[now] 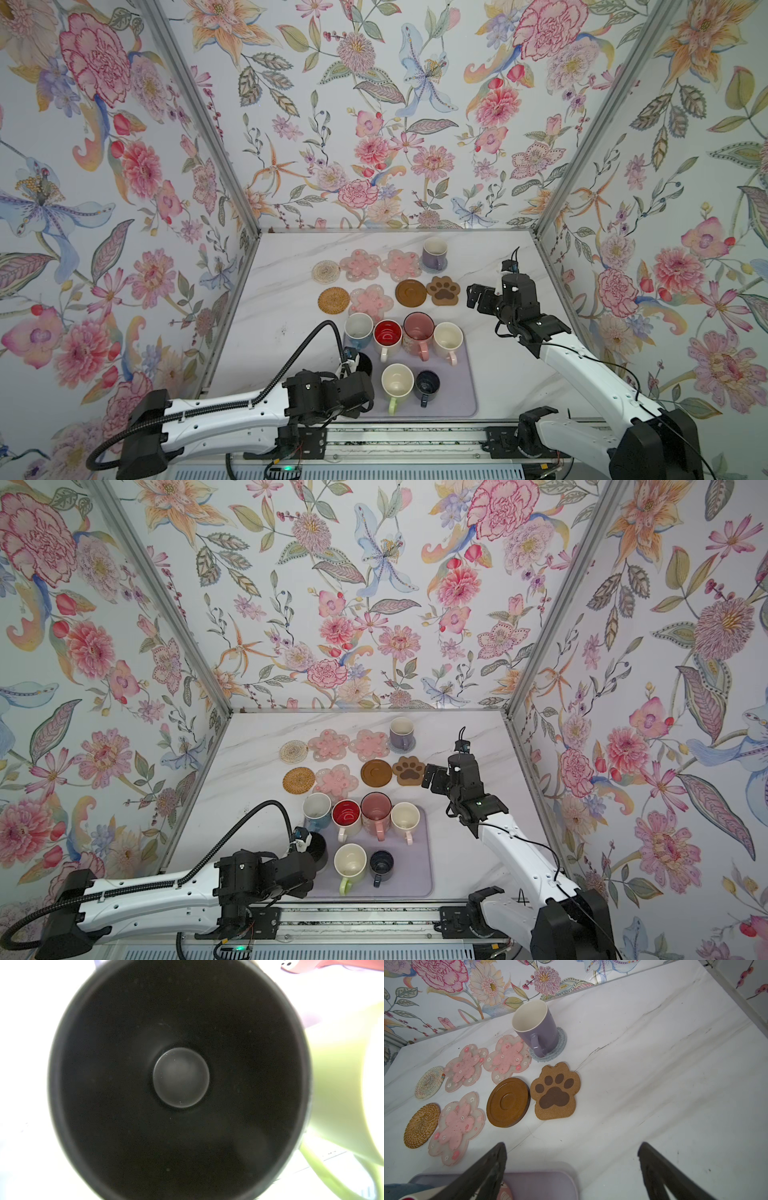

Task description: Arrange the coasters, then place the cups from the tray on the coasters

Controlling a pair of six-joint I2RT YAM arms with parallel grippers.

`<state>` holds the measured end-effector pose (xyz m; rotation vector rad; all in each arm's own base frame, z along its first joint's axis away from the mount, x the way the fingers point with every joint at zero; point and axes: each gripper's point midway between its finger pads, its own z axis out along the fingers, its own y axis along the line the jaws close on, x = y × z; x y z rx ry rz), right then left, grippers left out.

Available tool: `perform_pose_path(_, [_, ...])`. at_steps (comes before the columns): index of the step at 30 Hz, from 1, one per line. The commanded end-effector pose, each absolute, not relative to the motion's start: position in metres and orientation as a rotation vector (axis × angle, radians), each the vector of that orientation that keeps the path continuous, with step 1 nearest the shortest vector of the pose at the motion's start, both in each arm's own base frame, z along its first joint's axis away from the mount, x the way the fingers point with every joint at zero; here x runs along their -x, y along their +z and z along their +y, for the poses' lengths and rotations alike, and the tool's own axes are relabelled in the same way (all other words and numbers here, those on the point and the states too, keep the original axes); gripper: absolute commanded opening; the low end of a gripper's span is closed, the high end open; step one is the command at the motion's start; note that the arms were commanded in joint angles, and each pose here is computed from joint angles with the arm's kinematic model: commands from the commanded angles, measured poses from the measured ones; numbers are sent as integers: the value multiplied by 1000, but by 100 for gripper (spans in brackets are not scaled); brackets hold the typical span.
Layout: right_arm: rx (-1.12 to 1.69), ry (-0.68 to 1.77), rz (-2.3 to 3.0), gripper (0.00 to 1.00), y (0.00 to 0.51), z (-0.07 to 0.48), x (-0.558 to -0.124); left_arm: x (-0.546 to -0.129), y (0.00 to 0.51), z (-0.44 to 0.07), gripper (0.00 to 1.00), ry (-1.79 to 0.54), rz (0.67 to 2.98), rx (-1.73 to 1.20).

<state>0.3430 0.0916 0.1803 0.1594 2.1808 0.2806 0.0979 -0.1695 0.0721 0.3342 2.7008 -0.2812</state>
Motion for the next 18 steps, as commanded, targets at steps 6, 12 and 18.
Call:
perform_pose_path(6, [-173,289,2182,99,177,92,-347,-106,98,-155,0,-235,2646,-273])
perform_pose_path(12, [-174,286,2179,99,179,90,-346,-112,110,-133,0,-185,2610,-162])
perform_pose_path(18, [-178,284,2179,99,178,87,-345,-120,124,-117,0,-143,2553,-68])
